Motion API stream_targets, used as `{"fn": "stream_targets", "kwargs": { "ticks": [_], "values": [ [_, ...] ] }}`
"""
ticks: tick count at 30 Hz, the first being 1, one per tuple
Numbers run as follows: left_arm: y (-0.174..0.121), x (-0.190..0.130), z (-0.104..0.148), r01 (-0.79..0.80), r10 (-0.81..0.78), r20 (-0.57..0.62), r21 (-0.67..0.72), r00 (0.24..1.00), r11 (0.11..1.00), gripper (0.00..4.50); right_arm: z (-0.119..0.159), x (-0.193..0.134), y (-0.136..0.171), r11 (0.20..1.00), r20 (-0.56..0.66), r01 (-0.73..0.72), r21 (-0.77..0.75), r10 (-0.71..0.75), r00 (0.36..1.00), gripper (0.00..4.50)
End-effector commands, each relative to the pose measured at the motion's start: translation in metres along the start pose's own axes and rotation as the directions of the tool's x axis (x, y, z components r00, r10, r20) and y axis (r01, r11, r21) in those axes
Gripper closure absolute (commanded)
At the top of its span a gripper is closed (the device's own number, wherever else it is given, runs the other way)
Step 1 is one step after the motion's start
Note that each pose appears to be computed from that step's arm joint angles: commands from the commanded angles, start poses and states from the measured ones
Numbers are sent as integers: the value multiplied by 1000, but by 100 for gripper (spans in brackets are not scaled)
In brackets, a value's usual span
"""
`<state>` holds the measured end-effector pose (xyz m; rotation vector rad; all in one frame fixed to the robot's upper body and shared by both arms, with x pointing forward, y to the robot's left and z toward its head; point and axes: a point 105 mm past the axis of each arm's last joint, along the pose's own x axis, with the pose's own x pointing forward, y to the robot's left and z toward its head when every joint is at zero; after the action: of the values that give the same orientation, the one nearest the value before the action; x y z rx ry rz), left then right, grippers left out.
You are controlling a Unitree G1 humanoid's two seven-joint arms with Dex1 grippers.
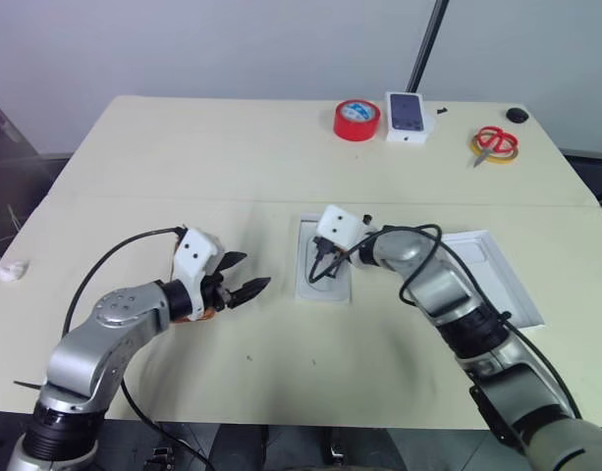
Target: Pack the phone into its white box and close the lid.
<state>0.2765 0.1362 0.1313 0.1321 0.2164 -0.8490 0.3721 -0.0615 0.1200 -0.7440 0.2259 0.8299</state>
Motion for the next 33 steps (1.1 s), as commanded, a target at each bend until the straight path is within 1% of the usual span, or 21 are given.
{"fn": "stream_targets", "kwargs": {
  "ticks": [1, 6, 11, 13, 16, 22, 24, 28, 33],
  "values": [
    [-6, -6, 7, 35, -36, 38, 35, 999, 999, 80, 7, 5, -16, 994, 5, 95, -55, -95, 995, 445],
    [-6, -9, 2, 18, -18, 36, 22, 999, 1000, 80, 11, 8, -25, 983, 31, 159, -96, -157, 987, 445],
    [-4, -11, 1, -14, 14, 58, -6, 998, 1000, 80, 13, 5, -22, 975, 66, 165, -152, -156, 985, 445],
    [-3, -12, 1, -22, 24, 63, -18, 998, 1000, 80, 14, 3, -20, 975, 77, 161, -152, -150, 986, 445],
    [3, -14, -1, -47, 49, 61, -35, 997, 998, 80, 15, -1, -16, 979, 92, 136, -151, -123, 988, 445],
    [6, -15, -2, -65, 67, 56, -43, 996, 997, 80, 7, -15, 0, 990, 66, 27, -140, -18, 998, 445],
    [5, -15, -3, -56, 58, 54, -44, 997, 997, 80, 4, -13, -2, 988, 57, 48, -148, -40, 998, 445],
    [1, -13, -7, -39, 40, 30, -27, 999, 999, 80, 1, -1, -9, 984, 45, 112, -137, -106, 993, 445],
    [-2, -13, -6, -34, 35, 28, -19, 999, 999, 80, -8, 12, -19, 970, 14, 187, -154, -188, 982, 445]
  ]
}}
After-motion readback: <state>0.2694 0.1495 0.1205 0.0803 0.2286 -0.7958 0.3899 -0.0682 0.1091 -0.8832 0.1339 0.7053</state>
